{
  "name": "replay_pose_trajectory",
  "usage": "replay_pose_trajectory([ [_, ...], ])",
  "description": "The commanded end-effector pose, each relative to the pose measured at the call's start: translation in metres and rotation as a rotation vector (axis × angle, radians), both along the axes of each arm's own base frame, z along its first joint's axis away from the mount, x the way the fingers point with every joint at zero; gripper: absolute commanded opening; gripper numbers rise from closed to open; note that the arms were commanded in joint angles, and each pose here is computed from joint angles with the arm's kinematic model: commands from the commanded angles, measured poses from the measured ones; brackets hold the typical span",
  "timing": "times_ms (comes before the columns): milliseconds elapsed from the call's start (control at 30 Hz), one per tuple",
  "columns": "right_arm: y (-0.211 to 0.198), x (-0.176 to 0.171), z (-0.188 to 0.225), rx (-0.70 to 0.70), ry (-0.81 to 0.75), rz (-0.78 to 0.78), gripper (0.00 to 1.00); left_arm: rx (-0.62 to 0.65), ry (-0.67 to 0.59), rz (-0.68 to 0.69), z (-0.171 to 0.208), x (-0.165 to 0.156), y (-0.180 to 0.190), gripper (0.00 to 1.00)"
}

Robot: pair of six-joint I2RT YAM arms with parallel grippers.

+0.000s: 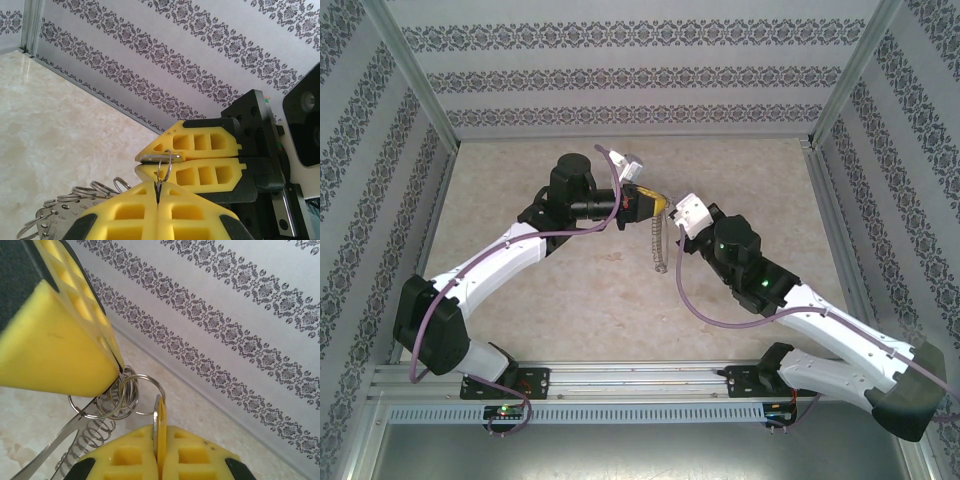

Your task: Put the keys on the keyring

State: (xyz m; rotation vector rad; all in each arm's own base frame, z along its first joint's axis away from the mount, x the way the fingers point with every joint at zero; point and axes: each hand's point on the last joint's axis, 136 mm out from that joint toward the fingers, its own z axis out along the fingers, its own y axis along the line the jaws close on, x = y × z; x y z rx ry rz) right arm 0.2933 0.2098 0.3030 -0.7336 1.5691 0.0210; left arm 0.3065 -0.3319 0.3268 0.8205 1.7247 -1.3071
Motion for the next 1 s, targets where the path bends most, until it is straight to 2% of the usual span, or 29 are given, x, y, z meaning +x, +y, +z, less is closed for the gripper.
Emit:
replay_pose_trajectory([
  [0, -0.029, 0.005, 0.036, 0.103, -0.096, -0.122, 0.0, 0.017, -0.011, -0.001, 0.006, -0.007, 0.006, 0.0],
  [367, -0.028, -0.003, 0.035, 0.145, -0.09, -0.086, 0.0, 0.006, -0.015, 0.0, 0.007, -0.005, 0.008, 0.0],
  [533, -0.029, -0.007, 0.037, 0.172, -0.093, -0.08, 0.0, -0.057, 0.002, -0.028, 0.013, -0.002, 0.011, 0.0],
  [967, -0.008, -0.026, 0.031, 0.252, -0.048, 0.048, 0.0, -0.099, 0.037, 0.003, 0.015, 0.007, 0.012, 0.0],
])
